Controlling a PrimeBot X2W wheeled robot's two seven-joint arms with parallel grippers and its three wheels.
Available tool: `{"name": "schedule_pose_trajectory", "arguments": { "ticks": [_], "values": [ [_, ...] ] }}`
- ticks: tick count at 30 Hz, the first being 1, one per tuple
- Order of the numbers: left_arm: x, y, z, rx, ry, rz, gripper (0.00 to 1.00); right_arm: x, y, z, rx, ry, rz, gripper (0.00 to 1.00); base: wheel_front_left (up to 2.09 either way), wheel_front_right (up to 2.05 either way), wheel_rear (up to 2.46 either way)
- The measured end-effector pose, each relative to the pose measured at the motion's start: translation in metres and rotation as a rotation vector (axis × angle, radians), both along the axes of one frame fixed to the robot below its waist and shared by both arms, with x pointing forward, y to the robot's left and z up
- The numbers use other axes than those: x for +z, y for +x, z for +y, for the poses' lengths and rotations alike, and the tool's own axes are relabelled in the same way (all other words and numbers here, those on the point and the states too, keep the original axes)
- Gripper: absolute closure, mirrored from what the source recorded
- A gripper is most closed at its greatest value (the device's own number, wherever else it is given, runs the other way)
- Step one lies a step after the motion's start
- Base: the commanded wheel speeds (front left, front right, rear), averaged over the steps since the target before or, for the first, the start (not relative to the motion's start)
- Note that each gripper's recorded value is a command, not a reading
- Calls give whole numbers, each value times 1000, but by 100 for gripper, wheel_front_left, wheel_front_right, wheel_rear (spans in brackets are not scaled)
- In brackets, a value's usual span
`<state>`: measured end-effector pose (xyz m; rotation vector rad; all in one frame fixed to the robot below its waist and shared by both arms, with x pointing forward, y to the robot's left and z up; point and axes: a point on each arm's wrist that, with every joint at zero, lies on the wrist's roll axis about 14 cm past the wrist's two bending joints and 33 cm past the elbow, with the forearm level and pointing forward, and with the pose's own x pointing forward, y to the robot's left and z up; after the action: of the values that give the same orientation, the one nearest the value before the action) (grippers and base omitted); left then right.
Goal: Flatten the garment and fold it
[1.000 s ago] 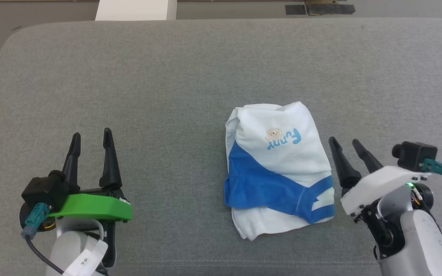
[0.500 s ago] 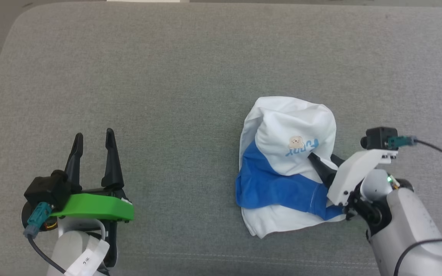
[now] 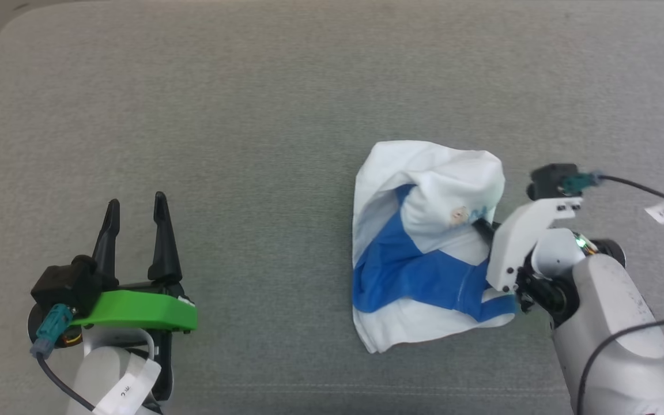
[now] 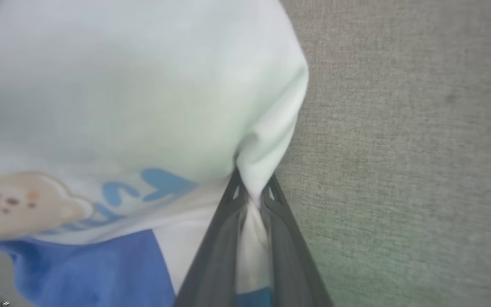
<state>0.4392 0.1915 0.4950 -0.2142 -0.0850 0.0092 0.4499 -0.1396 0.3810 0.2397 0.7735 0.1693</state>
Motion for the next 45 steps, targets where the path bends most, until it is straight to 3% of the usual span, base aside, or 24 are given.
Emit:
{"name": "schedule_pose_trajectory", "arguments": {
  "ticks": [7, 11, 16, 29, 38, 43, 44, 45],
  "values": [
    [4, 15, -22, -58, 14, -24, 0, 26, 6, -49, 80, -284, -45, 100, 0, 0, 0],
    [7, 27, -40, -105, 13, -45, 0, 46, 8, -104, 60, -454, -61, 100, 0, 0, 0],
    [8, 47, -71, -192, 9, -72, 0, 66, 3, -166, -12, -583, -56, 100, 0, 0, 0],
    [-21, 99, -126, -360, 42, -71, 0, 88, 6, -282, -210, -783, -55, 100, 0, 0, 0],
    [-61, 116, -130, -396, 60, -6, 0, 86, 1, -341, -339, -908, -44, 100, 0, 0, 0],
    [-70, 118, -124, -387, 71, 12, 0, 76, -2, -349, -399, -903, -46, 100, 0, 0, 0],
    [-70, 118, -123, -385, 71, 12, 0, 76, -1, -349, -400, -905, -55, 71, 0, 0, 0],
    [-68, 117, -122, -382, 72, 11, 0, 77, 0, -348, -403, -907, -65, 34, 0, 0, 0]
  ]
}}
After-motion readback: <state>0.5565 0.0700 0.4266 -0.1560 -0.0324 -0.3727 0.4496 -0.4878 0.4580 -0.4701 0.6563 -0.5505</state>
